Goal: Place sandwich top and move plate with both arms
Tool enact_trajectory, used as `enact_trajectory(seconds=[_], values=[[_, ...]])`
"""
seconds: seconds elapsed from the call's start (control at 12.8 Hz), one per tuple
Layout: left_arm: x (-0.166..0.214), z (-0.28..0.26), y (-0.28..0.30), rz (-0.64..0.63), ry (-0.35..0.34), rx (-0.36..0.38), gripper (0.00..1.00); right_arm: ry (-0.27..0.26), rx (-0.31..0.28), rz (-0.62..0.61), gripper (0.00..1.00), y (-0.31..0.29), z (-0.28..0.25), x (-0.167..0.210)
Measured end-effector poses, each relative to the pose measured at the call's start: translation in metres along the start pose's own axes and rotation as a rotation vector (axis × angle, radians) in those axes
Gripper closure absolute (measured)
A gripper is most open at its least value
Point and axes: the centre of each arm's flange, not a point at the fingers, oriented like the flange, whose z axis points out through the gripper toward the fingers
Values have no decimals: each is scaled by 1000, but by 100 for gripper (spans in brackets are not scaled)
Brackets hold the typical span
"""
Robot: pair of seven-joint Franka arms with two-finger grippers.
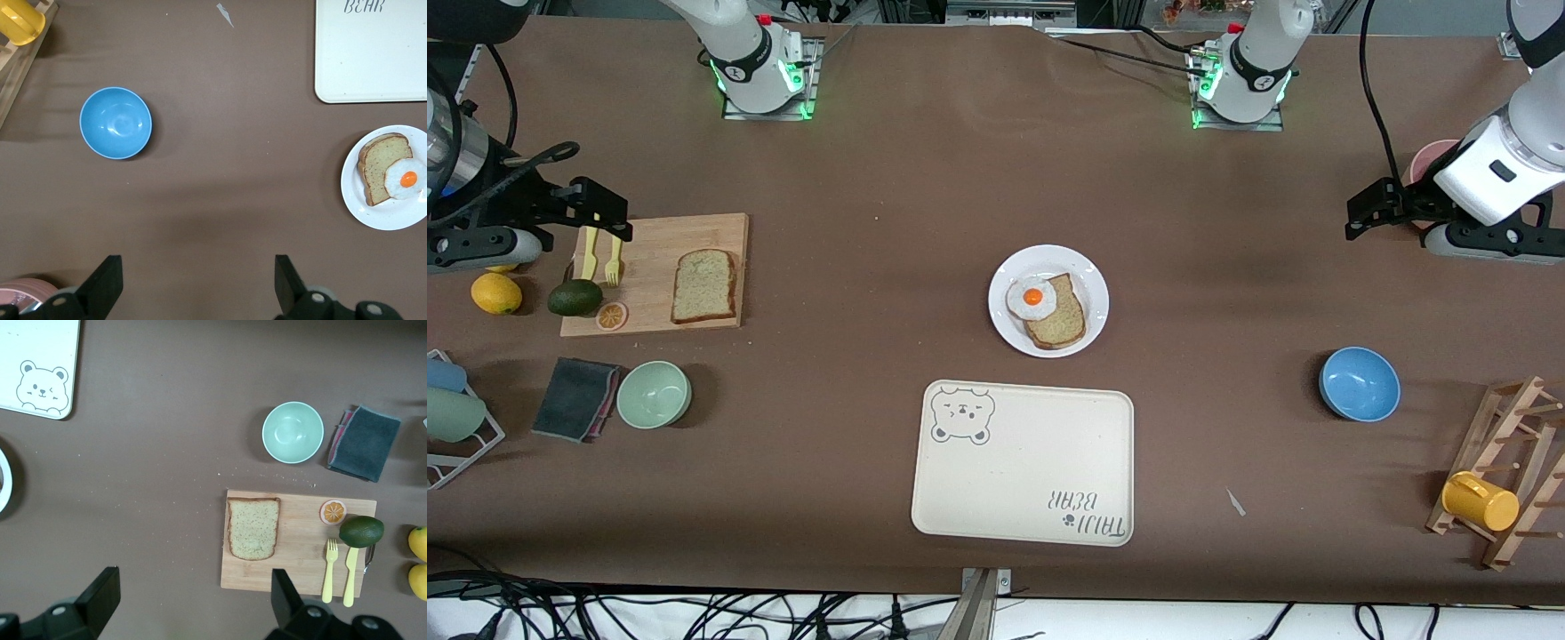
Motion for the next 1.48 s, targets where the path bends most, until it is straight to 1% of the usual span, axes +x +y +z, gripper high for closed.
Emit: enact_trajectory(seconds=[1.48], values=[[0,0,0,0,0,0,0,-6,-3,1,0,1,3,1]])
